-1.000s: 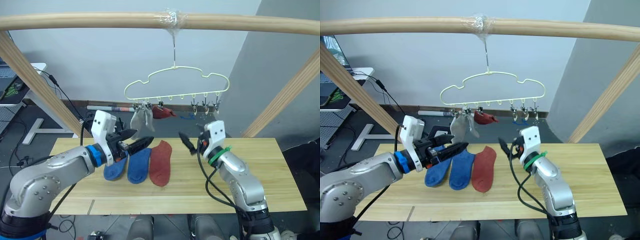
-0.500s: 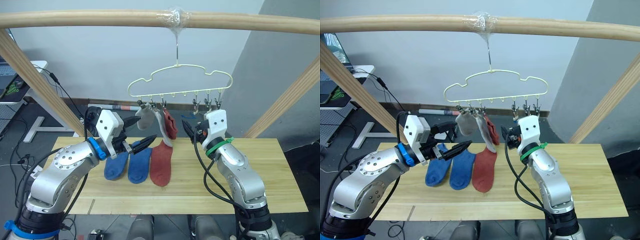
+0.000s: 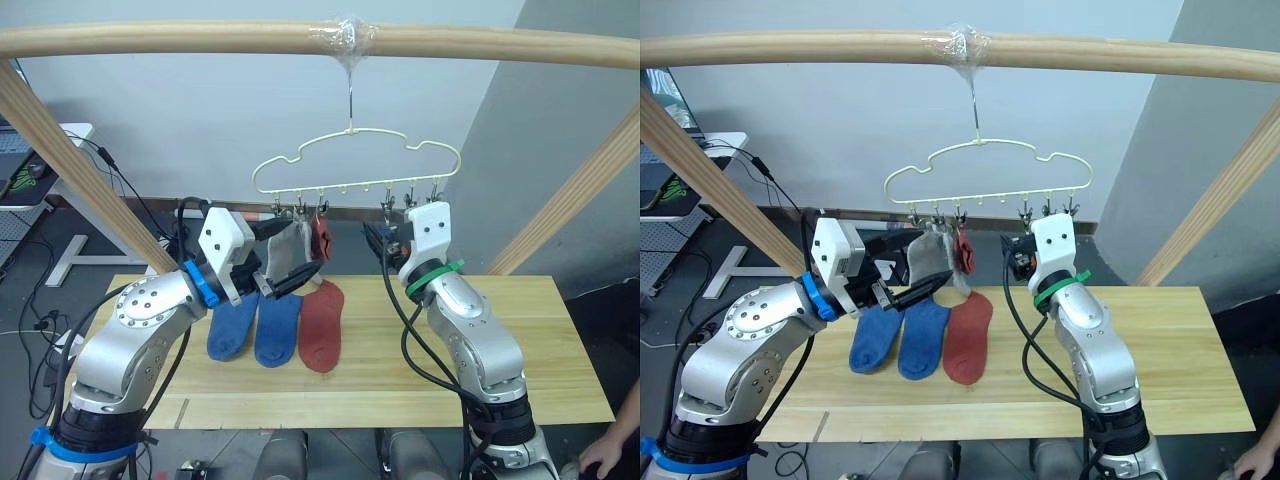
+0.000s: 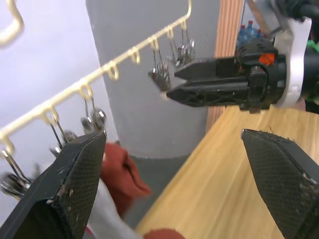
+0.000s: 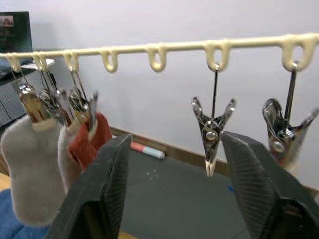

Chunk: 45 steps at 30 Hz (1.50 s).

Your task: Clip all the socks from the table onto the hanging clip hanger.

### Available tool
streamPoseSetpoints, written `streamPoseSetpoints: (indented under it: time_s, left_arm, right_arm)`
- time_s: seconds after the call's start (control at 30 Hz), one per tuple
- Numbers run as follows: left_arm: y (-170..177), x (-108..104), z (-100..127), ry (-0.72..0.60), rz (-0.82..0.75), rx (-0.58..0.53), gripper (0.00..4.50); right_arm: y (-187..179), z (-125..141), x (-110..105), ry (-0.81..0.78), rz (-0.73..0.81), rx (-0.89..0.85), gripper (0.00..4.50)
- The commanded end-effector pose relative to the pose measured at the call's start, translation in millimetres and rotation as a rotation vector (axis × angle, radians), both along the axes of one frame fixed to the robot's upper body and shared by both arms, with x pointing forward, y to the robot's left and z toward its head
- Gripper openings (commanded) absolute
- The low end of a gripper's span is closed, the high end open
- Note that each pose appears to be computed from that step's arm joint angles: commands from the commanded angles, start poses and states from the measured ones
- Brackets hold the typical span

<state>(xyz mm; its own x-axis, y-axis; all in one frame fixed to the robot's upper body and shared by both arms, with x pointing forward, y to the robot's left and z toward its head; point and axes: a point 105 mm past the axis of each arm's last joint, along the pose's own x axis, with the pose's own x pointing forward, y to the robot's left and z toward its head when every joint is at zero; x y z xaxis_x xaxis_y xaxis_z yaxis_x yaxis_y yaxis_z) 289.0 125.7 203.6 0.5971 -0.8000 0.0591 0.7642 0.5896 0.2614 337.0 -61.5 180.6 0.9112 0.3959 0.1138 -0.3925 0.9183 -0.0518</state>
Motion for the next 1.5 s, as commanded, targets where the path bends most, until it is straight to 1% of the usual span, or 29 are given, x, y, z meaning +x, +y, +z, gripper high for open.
streamPoseSetpoints:
  time_s: [0.03, 0.27, 0.5, 0.8, 1.1, 1.2, 1.33, 1.5]
  left_arm:
    - [-2, -3, 15, -0.060, 0.002, -0.008, 4.50]
    - [-3, -2, 16, -0.052, 0.011, -0.022, 4.50]
    - [-9, -5, 32, -0.117, -0.004, -0.042, 4.50]
    - [-12, -5, 37, -0.127, -0.010, -0.053, 4.50]
    - [-14, -6, 42, -0.143, -0.009, -0.068, 4.50]
    - [-14, -8, 39, -0.130, -0.015, -0.069, 4.50]
    - [-10, -6, 35, -0.086, 0.021, -0.100, 4.50]
    - [-10, -6, 33, -0.073, 0.031, -0.102, 4.50]
  right_arm:
    - [0, 9, 0, -0.030, -0.013, 0.002, 2.19]
    - [0, 6, 5, -0.008, -0.020, 0.002, 2.19]
    - [2, 5, 12, 0.029, -0.051, 0.018, 2.19]
    - [8, 12, 19, 0.008, -0.059, 0.011, 2.19]
    - [6, 12, 23, 0.006, -0.082, 0.000, 2.19]
    - [1, 11, 26, 0.011, -0.112, -0.010, 2.19]
    - [-4, 5, 25, 0.024, -0.123, -0.018, 2.19]
    - [-10, 3, 23, 0.030, -0.142, -0.022, 2.19]
